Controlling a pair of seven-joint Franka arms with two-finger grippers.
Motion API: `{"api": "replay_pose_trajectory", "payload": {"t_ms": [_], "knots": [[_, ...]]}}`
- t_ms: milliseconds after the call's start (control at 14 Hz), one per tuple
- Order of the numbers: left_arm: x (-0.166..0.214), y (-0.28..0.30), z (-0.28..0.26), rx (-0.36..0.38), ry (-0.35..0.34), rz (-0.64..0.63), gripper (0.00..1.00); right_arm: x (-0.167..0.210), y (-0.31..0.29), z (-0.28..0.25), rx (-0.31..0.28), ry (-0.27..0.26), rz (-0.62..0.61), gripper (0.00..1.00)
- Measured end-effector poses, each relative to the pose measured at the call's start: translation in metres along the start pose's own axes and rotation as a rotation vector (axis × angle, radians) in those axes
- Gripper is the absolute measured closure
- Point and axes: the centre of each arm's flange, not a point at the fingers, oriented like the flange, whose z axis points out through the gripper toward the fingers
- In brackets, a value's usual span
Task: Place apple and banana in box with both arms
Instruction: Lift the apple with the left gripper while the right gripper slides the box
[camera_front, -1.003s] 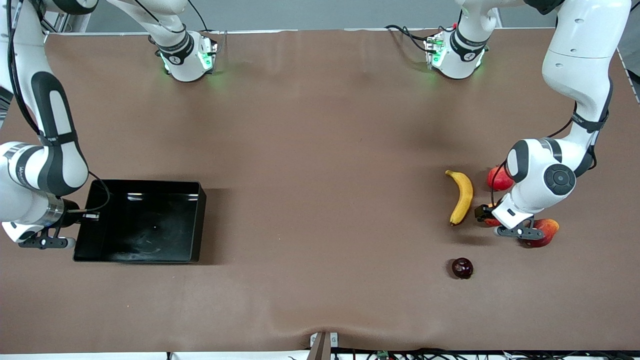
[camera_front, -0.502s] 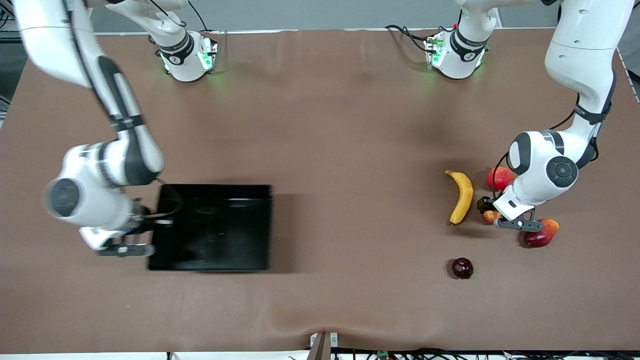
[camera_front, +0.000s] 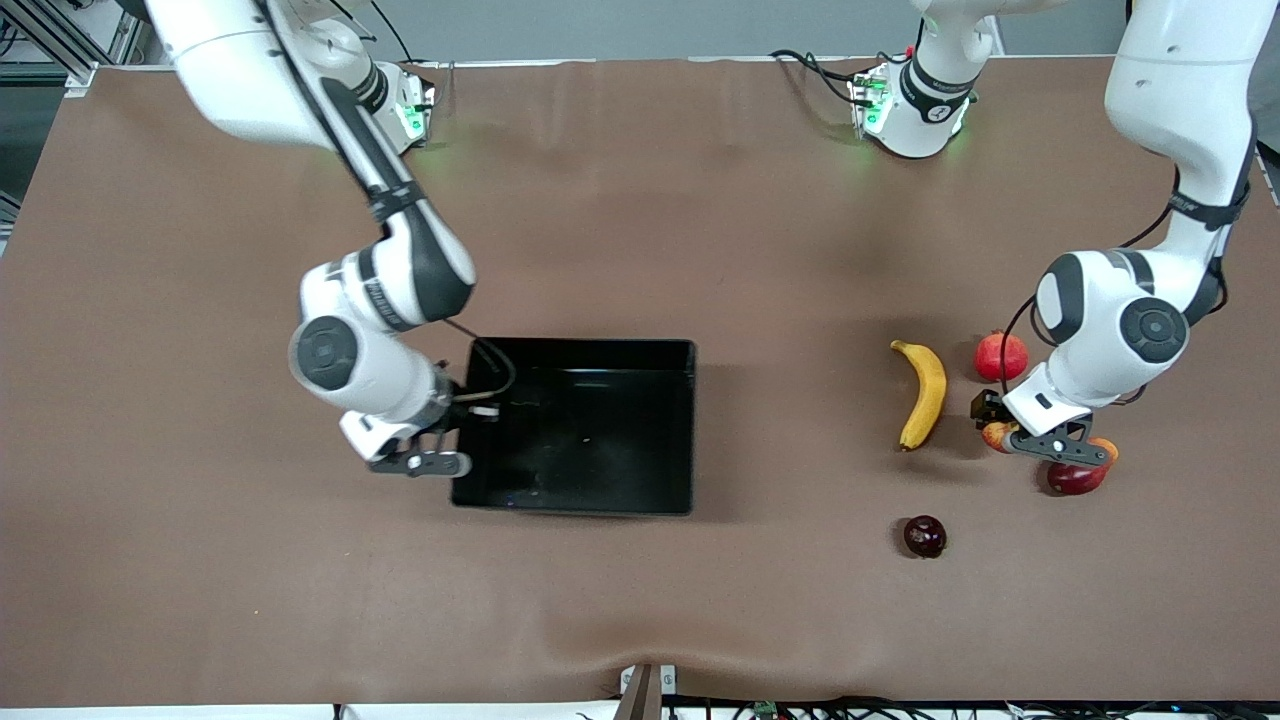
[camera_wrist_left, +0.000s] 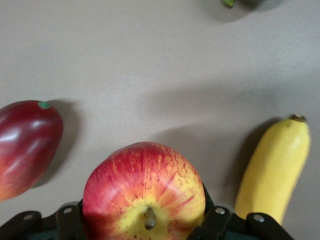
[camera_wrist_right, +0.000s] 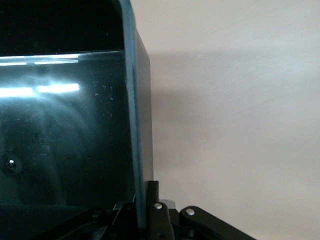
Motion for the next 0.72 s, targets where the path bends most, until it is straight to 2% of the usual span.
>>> {"api": "replay_pose_trajectory", "payload": {"t_ms": [430,717], "knots": [[0.022,0.041,-0.086,-0.030,-0.083,0.015,0.25,-0.038,-0.064,0.056,-0.012,-0.019,-0.023,0.97],[0.035,0.090,-0.113,-0.048,-0.114,-0.068,0.25,-0.048,-0.077,0.085,-0.013,-0.014,0.017,0.97]]}}
